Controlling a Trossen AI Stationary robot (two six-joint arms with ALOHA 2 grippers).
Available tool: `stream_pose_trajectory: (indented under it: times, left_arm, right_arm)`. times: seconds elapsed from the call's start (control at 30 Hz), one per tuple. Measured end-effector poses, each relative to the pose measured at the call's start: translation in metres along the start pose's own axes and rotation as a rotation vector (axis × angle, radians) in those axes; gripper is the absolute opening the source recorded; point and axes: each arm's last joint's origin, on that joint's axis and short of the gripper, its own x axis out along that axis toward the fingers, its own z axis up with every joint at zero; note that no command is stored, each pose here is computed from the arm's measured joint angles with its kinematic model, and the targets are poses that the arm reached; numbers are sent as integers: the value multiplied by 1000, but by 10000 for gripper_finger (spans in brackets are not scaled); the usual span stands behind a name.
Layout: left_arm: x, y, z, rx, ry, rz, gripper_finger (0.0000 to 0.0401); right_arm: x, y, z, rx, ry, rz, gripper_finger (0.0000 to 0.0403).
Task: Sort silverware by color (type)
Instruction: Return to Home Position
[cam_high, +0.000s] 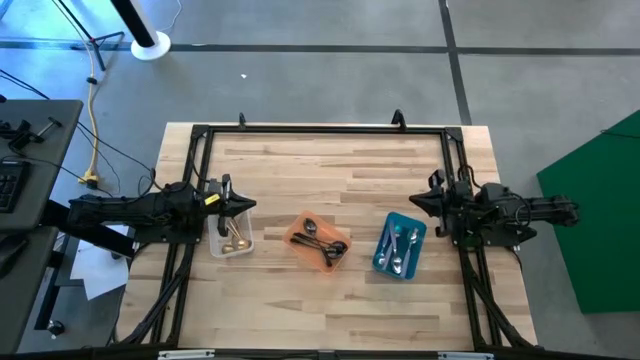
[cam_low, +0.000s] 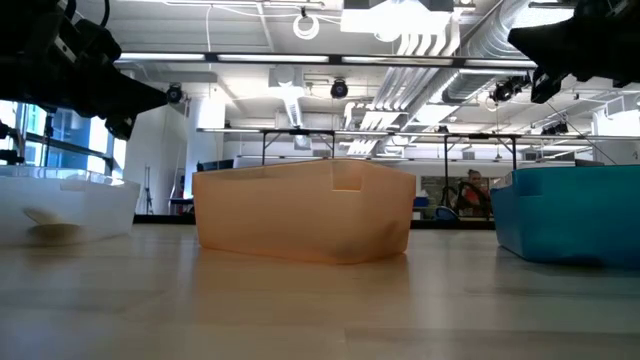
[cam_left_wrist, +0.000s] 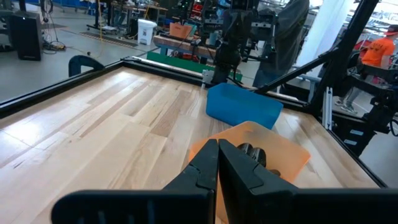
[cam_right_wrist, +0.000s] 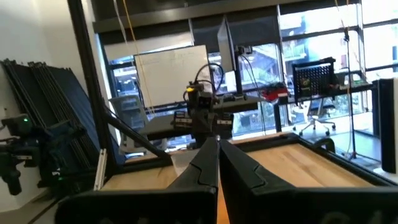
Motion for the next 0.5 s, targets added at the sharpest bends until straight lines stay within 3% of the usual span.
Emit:
stream_pose_trajectory:
  times: [0.27, 0.5]
  left_arm:
    - [0, 0, 0, 0, 0, 0, 3]
    - [0, 0, 0, 0, 0, 0, 3]
  right_arm:
    - [0, 1, 2, -31, -29, 27, 0]
    - [-2, -2, -19, -15, 184, 11, 0]
